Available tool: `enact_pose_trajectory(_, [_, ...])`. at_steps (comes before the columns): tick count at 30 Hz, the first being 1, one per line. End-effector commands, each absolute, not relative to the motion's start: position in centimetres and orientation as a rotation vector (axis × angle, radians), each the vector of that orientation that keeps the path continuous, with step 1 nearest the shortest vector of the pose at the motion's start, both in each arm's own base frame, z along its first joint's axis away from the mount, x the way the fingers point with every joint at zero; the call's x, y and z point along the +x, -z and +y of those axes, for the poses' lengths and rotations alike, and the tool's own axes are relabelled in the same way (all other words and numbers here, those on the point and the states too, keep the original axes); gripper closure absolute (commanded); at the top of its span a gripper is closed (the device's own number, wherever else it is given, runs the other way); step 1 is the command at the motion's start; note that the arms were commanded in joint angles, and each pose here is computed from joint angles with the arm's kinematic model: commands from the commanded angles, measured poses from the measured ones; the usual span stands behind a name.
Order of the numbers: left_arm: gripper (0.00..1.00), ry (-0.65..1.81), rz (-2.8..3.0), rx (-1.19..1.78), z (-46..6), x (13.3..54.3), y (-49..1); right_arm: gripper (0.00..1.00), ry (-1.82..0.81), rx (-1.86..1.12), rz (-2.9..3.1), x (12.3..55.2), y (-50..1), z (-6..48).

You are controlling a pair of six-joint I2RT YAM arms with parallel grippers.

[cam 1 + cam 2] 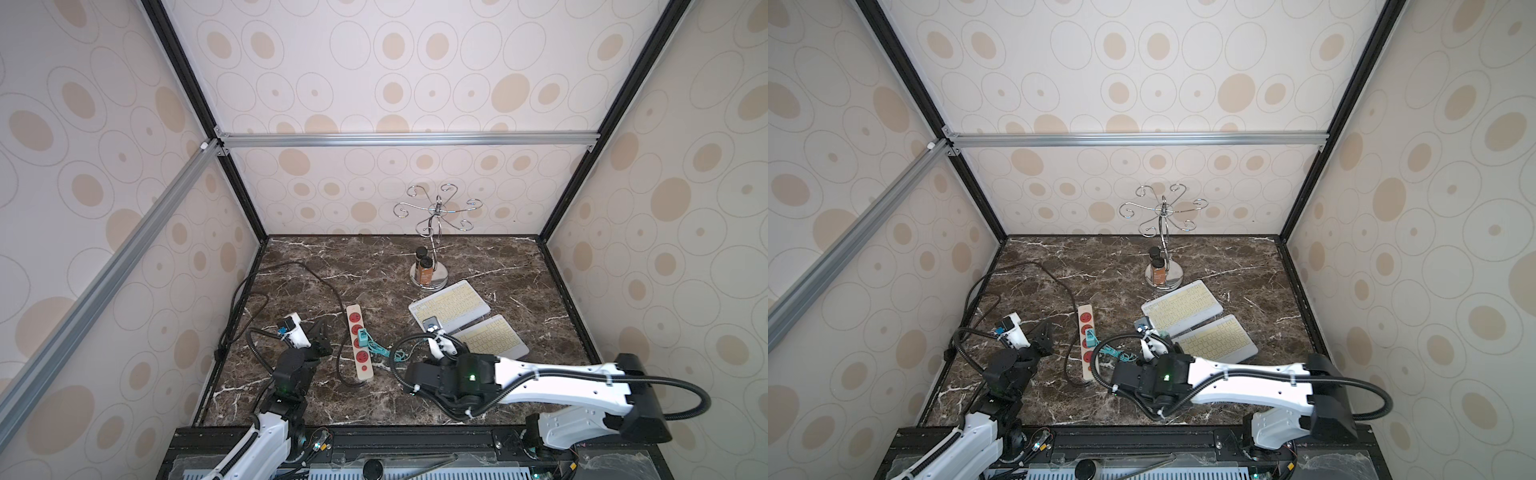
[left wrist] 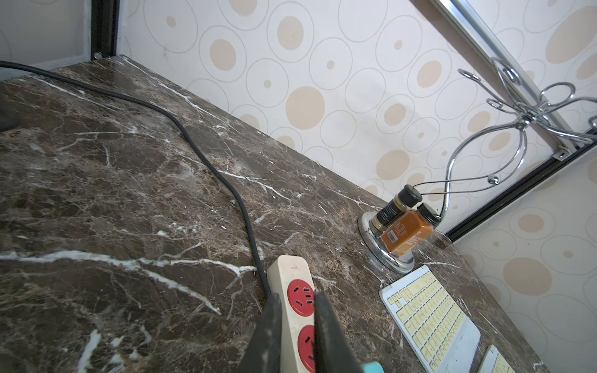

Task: Unplug the wireless keyboard
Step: Place the plug at the center of the board.

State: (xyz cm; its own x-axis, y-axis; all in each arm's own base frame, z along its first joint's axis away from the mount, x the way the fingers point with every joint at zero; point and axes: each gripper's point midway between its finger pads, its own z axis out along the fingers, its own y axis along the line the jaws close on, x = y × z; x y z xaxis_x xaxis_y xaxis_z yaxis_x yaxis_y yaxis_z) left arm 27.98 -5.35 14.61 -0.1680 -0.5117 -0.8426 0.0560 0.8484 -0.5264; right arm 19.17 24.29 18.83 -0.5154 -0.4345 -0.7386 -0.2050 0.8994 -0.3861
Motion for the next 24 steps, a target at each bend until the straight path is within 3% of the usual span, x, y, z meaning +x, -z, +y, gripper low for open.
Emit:
enact_pose_trajectory(1, [0.8, 0.476, 1.708, -0.375, -4.7, 27.4, -12.7, 1.0, 0.372, -0.476, 2.135, 19.3, -17.3, 26.3])
enact_pose_trajectory(8, [0.79, 0.466, 1.703, -0.381, -4.5, 27.3, -12.5, 1.0, 0.579, -0.586, 2.168, 19.5, -12.9, 29.1])
enact_pose_trajectory(14, [0.78, 0.465, 1.703, -0.385, -4.4, 27.3, -12.5, 1.0, 0.541, -0.757, 2.257, 18.6, -8.0, 31.9])
enact_pose_trajectory(24, [0.77, 0.47, 1.702, -0.383, -4.5, 27.2, -12.5, 1.0, 0.562, -0.849, 2.31, 18.3, -4.3, 34.6])
